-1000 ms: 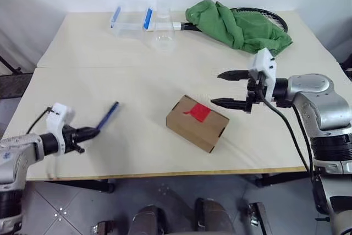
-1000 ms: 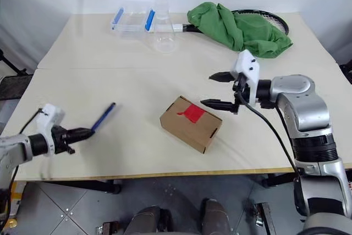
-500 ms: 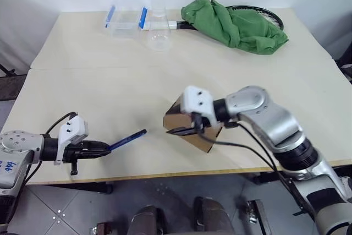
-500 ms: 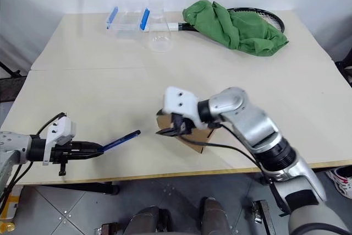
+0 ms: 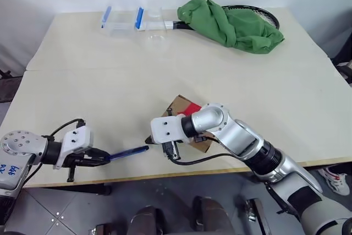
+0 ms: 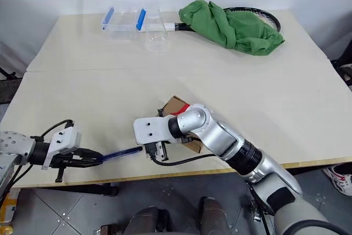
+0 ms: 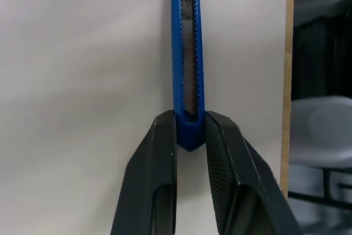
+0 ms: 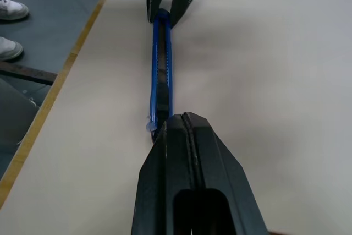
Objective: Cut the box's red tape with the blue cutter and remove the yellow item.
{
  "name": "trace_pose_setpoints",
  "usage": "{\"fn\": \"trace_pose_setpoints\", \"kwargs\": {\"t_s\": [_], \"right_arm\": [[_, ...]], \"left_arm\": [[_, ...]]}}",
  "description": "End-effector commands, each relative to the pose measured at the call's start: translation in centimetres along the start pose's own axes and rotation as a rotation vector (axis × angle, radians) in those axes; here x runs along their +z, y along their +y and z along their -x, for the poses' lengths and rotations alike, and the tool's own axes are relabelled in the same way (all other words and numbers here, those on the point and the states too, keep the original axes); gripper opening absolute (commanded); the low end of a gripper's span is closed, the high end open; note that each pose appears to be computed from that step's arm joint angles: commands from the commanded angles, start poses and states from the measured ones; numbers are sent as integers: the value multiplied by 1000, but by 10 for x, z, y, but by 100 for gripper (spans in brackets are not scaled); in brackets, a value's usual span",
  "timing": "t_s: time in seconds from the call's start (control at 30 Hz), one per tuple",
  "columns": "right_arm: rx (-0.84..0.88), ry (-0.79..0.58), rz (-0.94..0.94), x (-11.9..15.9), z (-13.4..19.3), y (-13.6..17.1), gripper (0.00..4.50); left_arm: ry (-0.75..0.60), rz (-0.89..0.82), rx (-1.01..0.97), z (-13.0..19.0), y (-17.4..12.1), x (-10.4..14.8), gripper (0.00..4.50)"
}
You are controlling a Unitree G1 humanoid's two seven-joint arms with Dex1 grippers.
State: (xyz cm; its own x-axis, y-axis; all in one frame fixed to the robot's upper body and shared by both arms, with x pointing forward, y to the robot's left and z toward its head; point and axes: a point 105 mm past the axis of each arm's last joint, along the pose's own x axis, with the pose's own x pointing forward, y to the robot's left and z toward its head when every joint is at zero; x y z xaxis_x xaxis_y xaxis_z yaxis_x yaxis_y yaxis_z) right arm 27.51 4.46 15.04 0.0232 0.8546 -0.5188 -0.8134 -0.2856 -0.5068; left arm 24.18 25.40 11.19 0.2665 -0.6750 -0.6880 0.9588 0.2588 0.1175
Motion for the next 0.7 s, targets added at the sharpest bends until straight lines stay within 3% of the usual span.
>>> {"fn": "trace_pose_setpoints", "kwargs": {"t_s": [0.03, 0.7], "right_arm": [[34, -8, 73, 1, -12, 2, 2], [134, -61, 122, 3, -61, 5, 2]], "left_arm": [[61, 28, 1, 0, -3, -15, 67], [53, 16, 15, -3, 1, -11, 67]]}}
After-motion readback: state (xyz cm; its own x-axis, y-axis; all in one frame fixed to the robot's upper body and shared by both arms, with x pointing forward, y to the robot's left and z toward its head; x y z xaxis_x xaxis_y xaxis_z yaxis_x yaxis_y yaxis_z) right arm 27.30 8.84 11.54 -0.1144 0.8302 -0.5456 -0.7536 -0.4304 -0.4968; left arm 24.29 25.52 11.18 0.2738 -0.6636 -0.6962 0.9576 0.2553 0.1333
